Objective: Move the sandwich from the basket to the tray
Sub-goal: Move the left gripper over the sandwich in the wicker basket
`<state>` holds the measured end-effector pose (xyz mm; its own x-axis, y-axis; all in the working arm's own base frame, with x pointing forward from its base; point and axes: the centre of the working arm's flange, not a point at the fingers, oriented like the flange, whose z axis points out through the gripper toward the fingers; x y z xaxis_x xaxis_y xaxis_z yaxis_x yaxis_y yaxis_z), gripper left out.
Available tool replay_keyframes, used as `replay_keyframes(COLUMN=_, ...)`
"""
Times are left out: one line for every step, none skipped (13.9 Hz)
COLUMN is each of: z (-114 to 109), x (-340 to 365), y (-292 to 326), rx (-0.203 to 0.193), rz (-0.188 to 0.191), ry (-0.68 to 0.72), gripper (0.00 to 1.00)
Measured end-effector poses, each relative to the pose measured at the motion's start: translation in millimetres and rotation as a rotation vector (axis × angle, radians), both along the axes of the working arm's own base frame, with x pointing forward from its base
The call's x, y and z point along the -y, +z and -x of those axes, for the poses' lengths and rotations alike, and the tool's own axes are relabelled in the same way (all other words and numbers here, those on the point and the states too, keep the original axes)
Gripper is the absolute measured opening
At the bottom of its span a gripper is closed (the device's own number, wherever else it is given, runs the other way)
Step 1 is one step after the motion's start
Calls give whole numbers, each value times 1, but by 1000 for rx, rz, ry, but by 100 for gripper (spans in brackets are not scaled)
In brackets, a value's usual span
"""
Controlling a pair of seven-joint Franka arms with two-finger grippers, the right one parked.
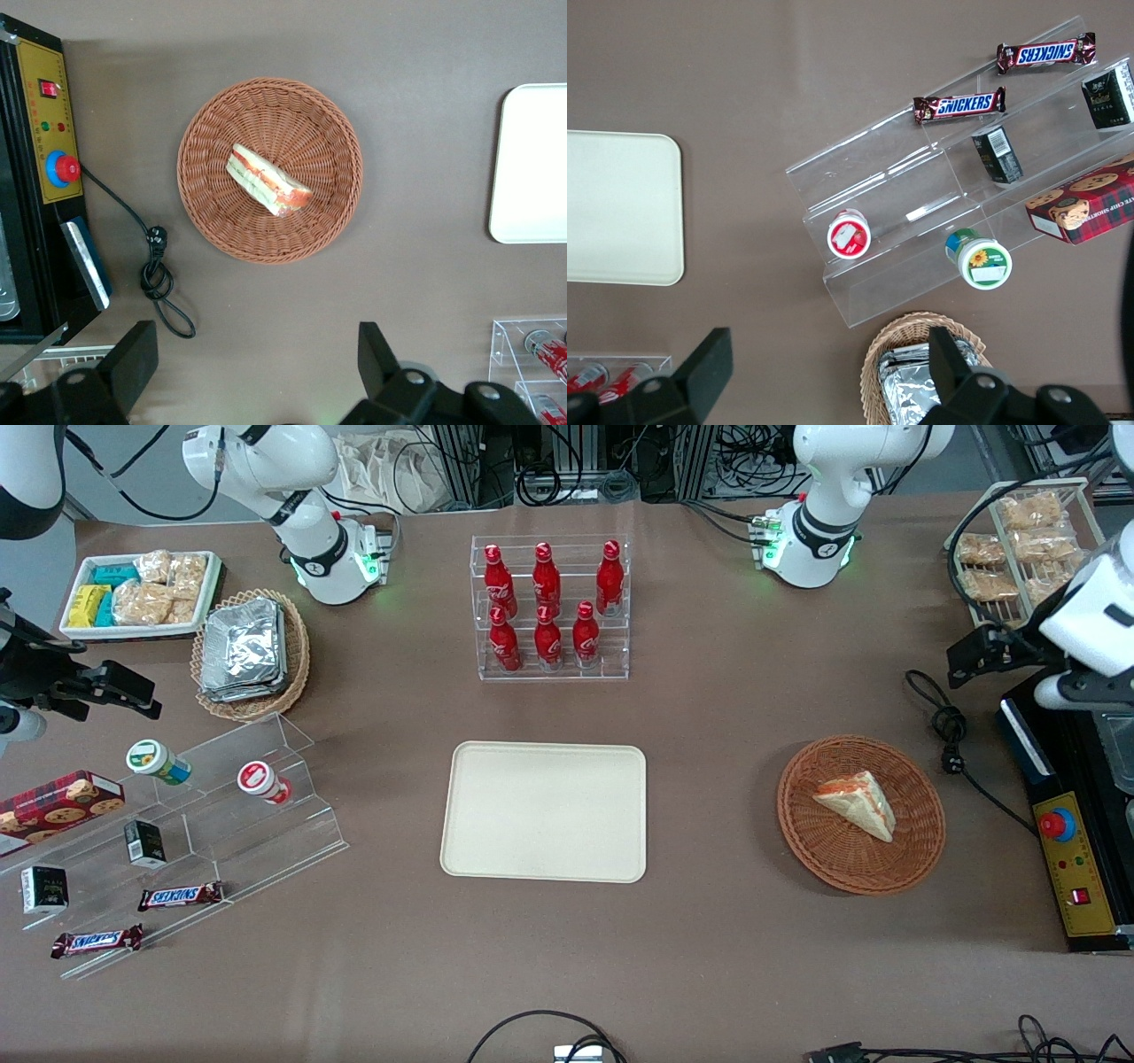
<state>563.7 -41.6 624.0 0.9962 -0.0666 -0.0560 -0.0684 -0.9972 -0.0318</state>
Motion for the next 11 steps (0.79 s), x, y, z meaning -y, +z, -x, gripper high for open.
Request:
replay_keyframes(z=-4, x=0, y=-5, rx=0, rz=1, ry=0, gripper=100)
replay_keyframes(z=-6, x=-1, y=-7, rx=4, rz=2, ry=2, gripper=100)
replay_keyframes(z=-7, x=-3, y=-6, rx=6, rz=1, ry=5, gripper=100)
replay_keyframes(z=-6, x=-6, y=-5, rx=8, rz=1, ry=11, gripper=100)
replay_keyframes(z=-6, x=-10, y=-5, rx=8, rz=4, ry=20, gripper=100)
replay_keyframes(z=-6, x=-16, y=-6, rx=5, rz=13, ry=37, gripper=100)
replay_keyframes(z=-7, x=-21, y=-10, rx=-5, rz=21, ry=68, gripper=100)
replay_keyframes(z=-7, x=-23, y=-18, rx=-16, rz=23, ry=113, gripper=100)
replay_keyframes(z=-9, x=-23, y=-31, rx=-20, rz=21, ry=178, gripper=100)
replay_keyframes(z=-12, x=-22, y=-47, rx=-16, rz=20, ry=260, gripper=100)
replay_keyframes(z=-17, x=-19, y=-64, rx=-2, rz=22, ry=343, gripper=100)
